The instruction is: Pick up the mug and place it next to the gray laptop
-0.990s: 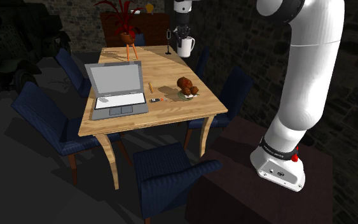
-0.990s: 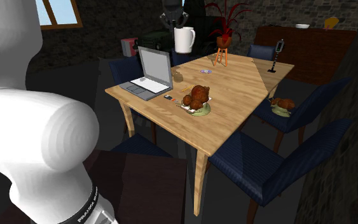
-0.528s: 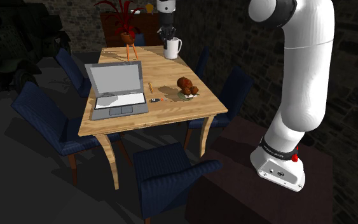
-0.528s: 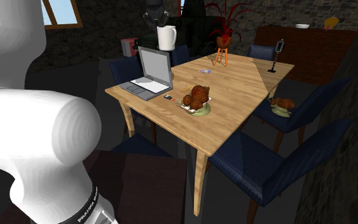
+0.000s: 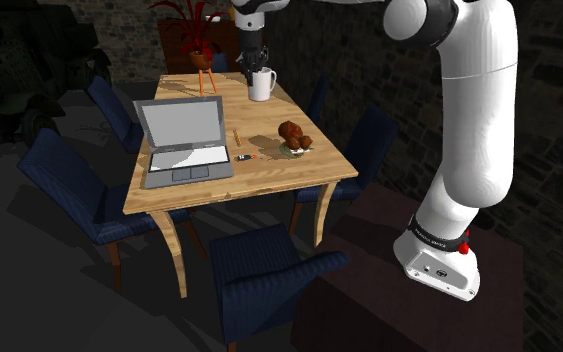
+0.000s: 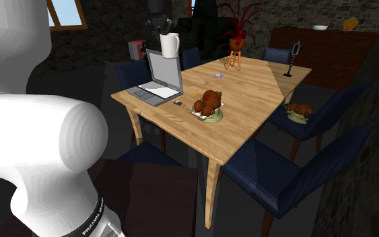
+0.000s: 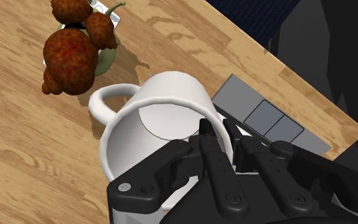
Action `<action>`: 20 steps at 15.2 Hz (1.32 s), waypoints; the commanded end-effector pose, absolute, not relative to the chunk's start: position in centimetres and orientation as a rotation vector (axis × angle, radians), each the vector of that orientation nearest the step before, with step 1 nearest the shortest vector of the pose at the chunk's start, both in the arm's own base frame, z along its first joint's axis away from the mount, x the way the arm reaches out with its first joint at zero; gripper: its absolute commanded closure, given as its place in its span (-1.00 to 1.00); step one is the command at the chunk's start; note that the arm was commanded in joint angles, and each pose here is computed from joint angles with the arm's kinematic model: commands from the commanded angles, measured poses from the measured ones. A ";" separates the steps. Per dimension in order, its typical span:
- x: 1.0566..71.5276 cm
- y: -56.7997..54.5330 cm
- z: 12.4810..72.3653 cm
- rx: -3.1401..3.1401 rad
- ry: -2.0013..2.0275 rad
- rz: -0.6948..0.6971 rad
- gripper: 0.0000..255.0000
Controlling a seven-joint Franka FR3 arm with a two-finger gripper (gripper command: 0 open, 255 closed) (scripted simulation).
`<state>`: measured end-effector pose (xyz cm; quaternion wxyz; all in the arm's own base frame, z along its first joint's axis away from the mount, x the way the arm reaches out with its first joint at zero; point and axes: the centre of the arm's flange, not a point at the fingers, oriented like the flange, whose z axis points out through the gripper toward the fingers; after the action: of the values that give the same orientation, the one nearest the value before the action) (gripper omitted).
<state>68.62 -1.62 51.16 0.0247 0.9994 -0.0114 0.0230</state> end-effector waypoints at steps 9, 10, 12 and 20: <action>68.6 -1.6 45.9 3.091 -0.036 0.072 1.00; 68.6 -1.6 45.4 3.091 -0.036 0.072 1.00; 68.6 -1.6 44.3 3.091 -0.036 0.072 1.00; 68.6 -1.6 40.1 3.091 -0.036 0.072 1.00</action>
<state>68.58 -1.52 40.63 0.0247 0.9994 -0.0115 0.0230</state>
